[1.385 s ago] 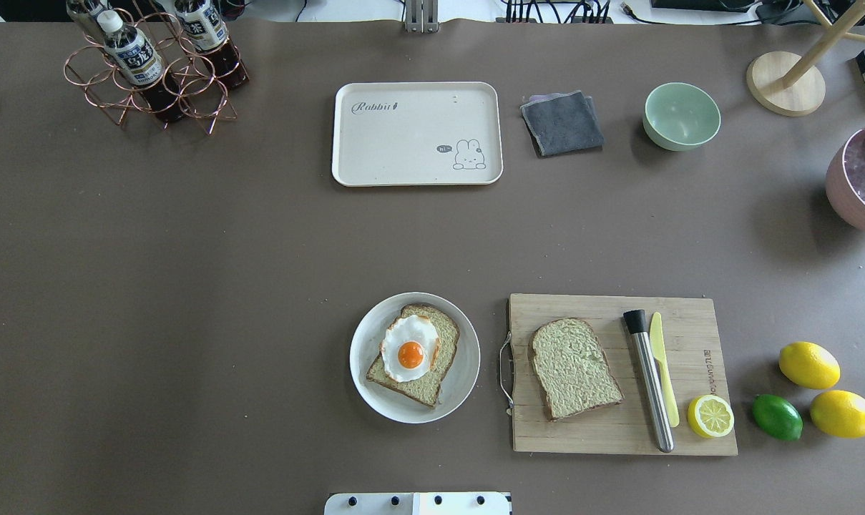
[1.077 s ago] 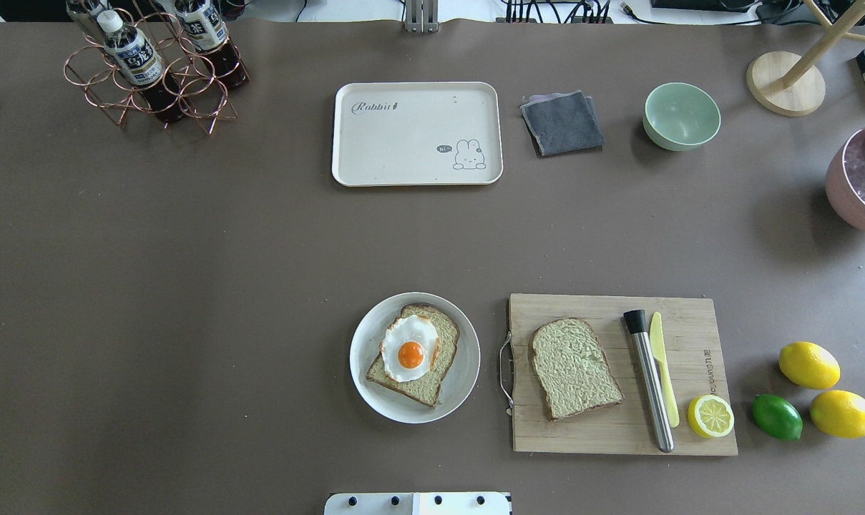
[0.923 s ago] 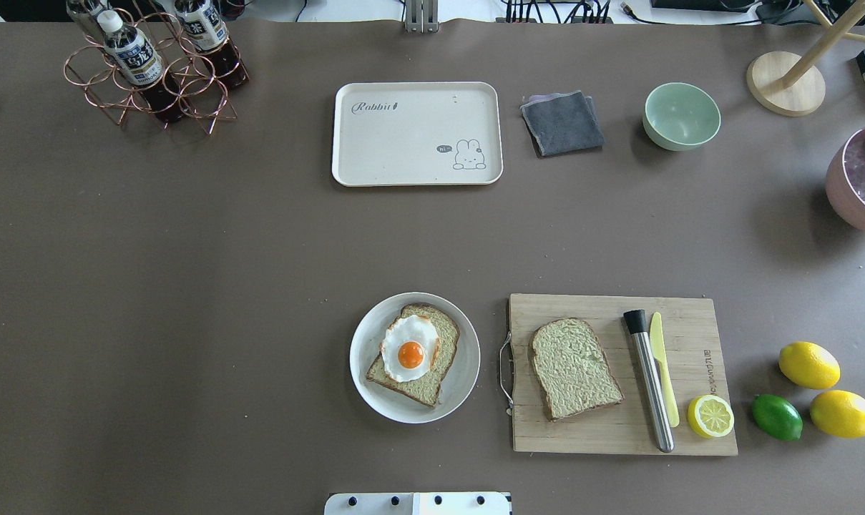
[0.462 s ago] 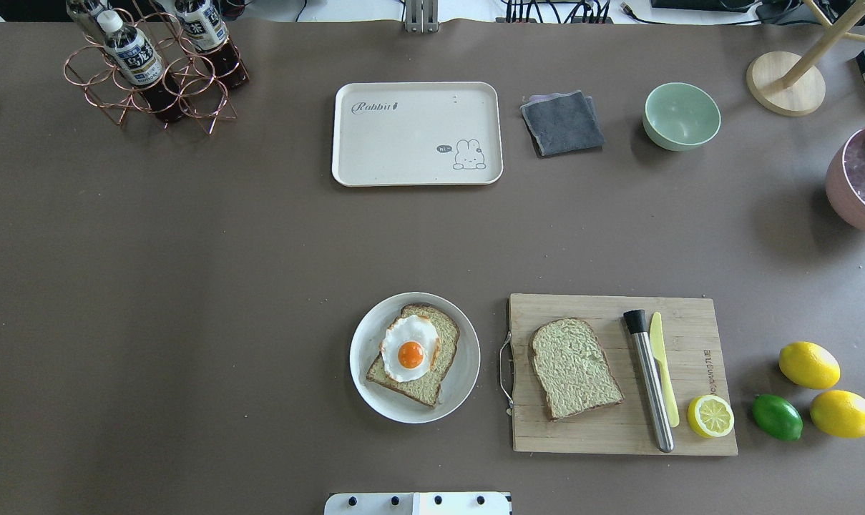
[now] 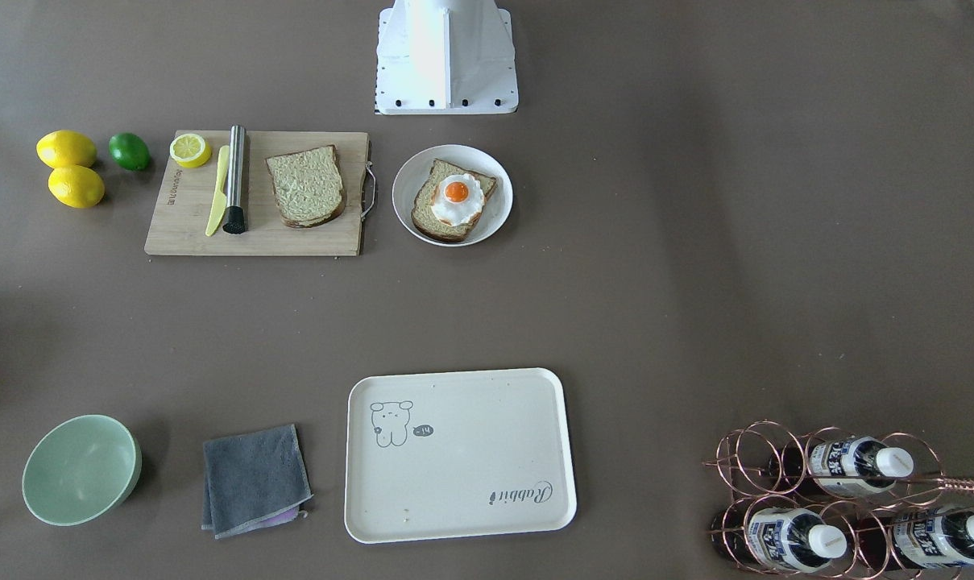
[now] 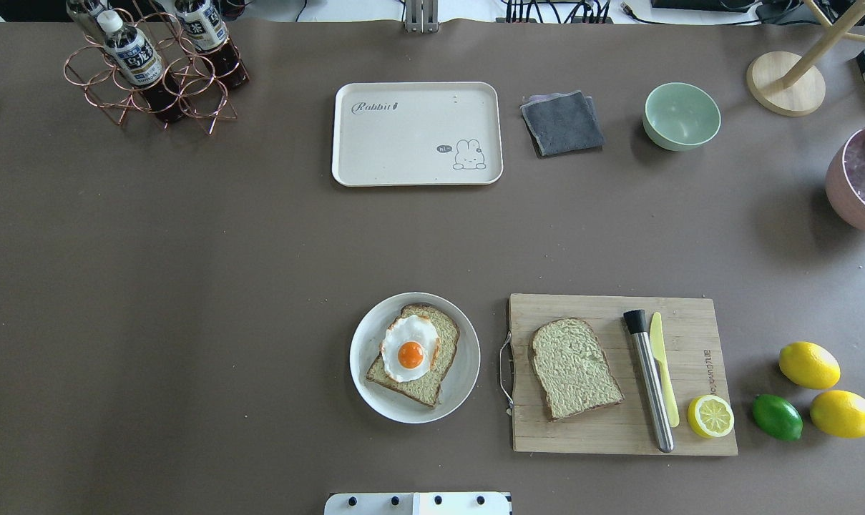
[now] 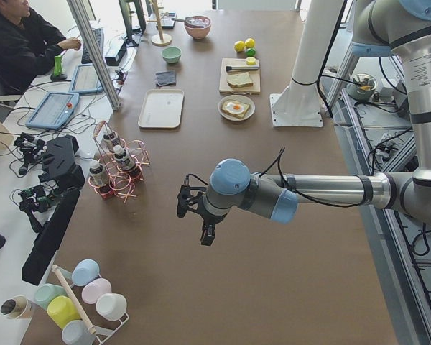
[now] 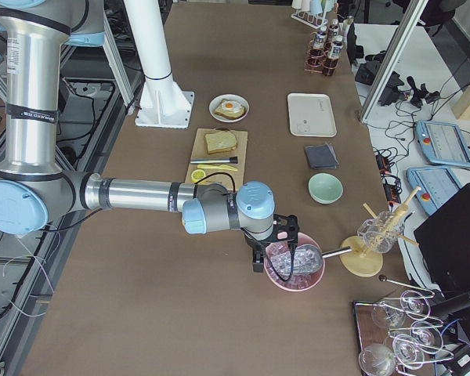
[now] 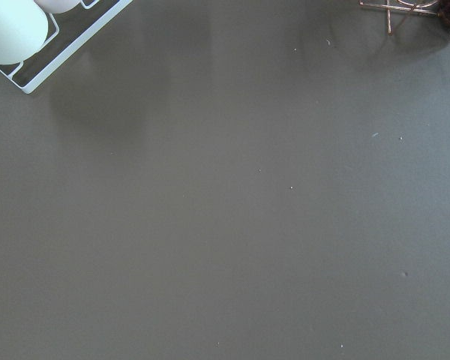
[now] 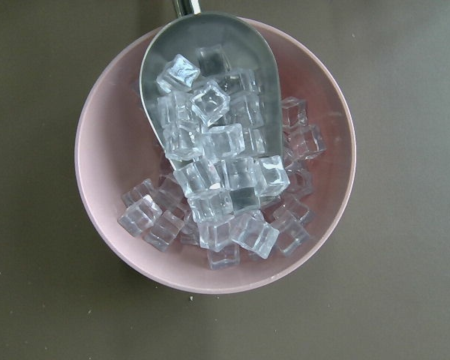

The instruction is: Make sandwich and place on tray

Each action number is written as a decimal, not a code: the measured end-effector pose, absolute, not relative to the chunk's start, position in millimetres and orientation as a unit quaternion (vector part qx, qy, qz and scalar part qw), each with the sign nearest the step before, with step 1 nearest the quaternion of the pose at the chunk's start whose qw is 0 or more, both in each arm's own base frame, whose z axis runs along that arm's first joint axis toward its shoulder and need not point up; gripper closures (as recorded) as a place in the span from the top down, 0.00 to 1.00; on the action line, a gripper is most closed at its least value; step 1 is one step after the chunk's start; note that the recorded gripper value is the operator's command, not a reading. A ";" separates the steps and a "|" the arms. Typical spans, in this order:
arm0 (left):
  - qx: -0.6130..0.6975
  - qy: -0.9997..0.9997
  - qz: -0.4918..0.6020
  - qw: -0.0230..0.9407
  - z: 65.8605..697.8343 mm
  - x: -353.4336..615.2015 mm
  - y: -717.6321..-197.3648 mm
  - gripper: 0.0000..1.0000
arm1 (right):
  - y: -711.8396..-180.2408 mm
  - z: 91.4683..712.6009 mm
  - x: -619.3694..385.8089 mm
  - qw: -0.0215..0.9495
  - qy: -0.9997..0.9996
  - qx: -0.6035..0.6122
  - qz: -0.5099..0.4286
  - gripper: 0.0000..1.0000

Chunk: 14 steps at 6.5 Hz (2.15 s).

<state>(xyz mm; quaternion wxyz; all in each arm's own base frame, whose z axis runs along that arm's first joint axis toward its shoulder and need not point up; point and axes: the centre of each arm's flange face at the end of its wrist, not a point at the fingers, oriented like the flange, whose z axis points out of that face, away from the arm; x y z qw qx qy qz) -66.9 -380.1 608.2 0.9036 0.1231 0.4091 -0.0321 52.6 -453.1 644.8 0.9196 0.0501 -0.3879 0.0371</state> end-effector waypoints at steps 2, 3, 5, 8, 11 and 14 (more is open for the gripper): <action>0.124 0.409 -0.033 0.904 608.6 -68.3 -378.7 0.98 | -453.1 643.6 52.6 0.919 -0.389 0.052 0.036 1.00; 0.125 0.409 -0.034 0.903 608.8 -69.1 -377.5 0.98 | -453.4 641.6 52.7 0.919 -0.389 0.054 0.035 1.00; 0.125 0.409 -0.035 0.903 610.3 -69.8 -375.6 0.98 | -454.1 637.4 52.6 0.918 -0.390 0.058 0.033 1.00; 0.125 0.409 -0.033 0.903 610.5 -69.3 -375.4 0.98 | -455.7 631.7 51.1 0.915 -0.397 0.062 0.030 1.00; 0.126 0.409 -0.032 0.903 610.8 -69.2 -375.4 0.98 | -454.5 630.4 50.2 0.912 -0.405 0.061 0.028 1.00; 0.125 0.409 -0.032 0.903 611.1 -69.0 -375.3 0.98 | -455.0 627.3 50.0 0.911 -0.407 0.063 0.027 1.00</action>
